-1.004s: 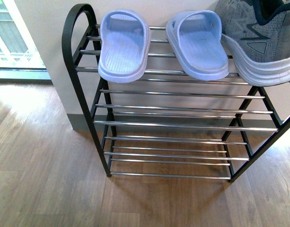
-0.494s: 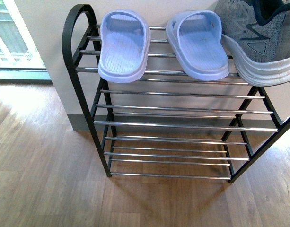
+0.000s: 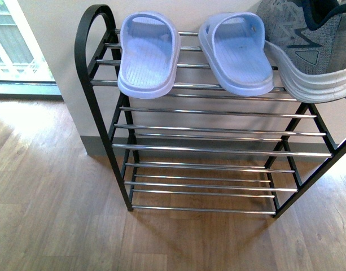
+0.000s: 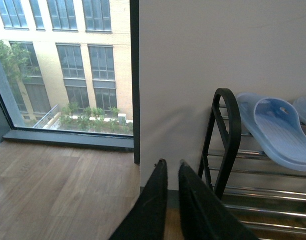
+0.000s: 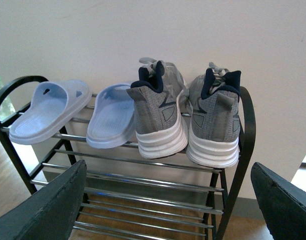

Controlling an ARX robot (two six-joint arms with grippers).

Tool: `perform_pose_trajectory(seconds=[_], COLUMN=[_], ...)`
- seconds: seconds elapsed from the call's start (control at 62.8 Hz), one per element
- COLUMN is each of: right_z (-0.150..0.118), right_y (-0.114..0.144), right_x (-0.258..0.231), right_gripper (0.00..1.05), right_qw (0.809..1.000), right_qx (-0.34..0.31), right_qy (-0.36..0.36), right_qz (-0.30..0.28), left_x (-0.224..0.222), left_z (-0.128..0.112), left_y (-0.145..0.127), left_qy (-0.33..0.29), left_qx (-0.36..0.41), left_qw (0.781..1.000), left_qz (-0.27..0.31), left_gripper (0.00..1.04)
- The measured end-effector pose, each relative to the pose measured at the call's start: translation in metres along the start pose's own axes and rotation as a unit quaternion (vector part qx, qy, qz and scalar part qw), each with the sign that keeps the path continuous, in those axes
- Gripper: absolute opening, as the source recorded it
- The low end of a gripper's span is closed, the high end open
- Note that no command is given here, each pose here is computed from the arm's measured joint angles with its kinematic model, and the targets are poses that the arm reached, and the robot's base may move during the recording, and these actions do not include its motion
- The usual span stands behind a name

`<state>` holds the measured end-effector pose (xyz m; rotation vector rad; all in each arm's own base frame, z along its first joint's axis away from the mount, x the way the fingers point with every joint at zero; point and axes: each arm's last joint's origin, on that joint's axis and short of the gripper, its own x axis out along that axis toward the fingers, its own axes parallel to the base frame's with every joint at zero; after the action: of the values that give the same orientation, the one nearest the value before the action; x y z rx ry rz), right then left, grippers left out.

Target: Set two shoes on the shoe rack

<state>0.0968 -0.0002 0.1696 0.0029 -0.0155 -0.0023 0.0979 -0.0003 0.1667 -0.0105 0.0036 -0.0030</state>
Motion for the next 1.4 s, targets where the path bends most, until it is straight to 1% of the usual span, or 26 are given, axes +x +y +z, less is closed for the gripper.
perform_pose_trajectory(seconds=[0.016, 0.08, 0.112, 0.159, 0.239, 0.255, 0.398, 0.446, 1.402], right_z=[0.0000, 0.0000, 0.0000, 0.0000, 0.0000, 0.0000, 0.0000, 0.0000, 0.0000], right_y=[0.0000, 0.0000, 0.0000, 0.0000, 0.0000, 0.0000, 0.0000, 0.0000, 0.0000], right_x=[0.0000, 0.0000, 0.0000, 0.0000, 0.0000, 0.0000, 0.0000, 0.0000, 0.0000], right_gripper=[0.95, 0.95, 0.95, 0.95, 0.95, 0.95, 0.95, 0.95, 0.95], right_qw=[1.000, 1.000, 1.000, 1.000, 1.000, 1.000, 1.000, 1.000, 1.000], right_qx=[0.000, 0.000, 0.000, 0.000, 0.000, 0.000, 0.000, 0.000, 0.000], right_qy=[0.000, 0.000, 0.000, 0.000, 0.000, 0.000, 0.000, 0.000, 0.000], right_qz=[0.000, 0.000, 0.000, 0.000, 0.000, 0.000, 0.000, 0.000, 0.000], left_x=[0.0000, 0.0000, 0.0000, 0.0000, 0.0000, 0.0000, 0.0000, 0.0000, 0.0000], left_z=[0.0000, 0.0000, 0.0000, 0.0000, 0.0000, 0.0000, 0.0000, 0.0000, 0.0000], left_y=[0.0000, 0.0000, 0.0000, 0.0000, 0.0000, 0.0000, 0.0000, 0.0000, 0.0000], left_qy=[0.000, 0.000, 0.000, 0.000, 0.000, 0.000, 0.000, 0.000, 0.000], left_qx=[0.000, 0.000, 0.000, 0.000, 0.000, 0.000, 0.000, 0.001, 0.001], left_qw=[1.000, 1.000, 1.000, 1.000, 1.000, 1.000, 1.000, 1.000, 1.000], left_qz=[0.000, 0.000, 0.000, 0.000, 0.000, 0.000, 0.000, 0.000, 0.000], left_gripper=[0.22, 0.33, 0.40, 0.47, 0.65, 0.67, 0.97, 0.95, 0.95])
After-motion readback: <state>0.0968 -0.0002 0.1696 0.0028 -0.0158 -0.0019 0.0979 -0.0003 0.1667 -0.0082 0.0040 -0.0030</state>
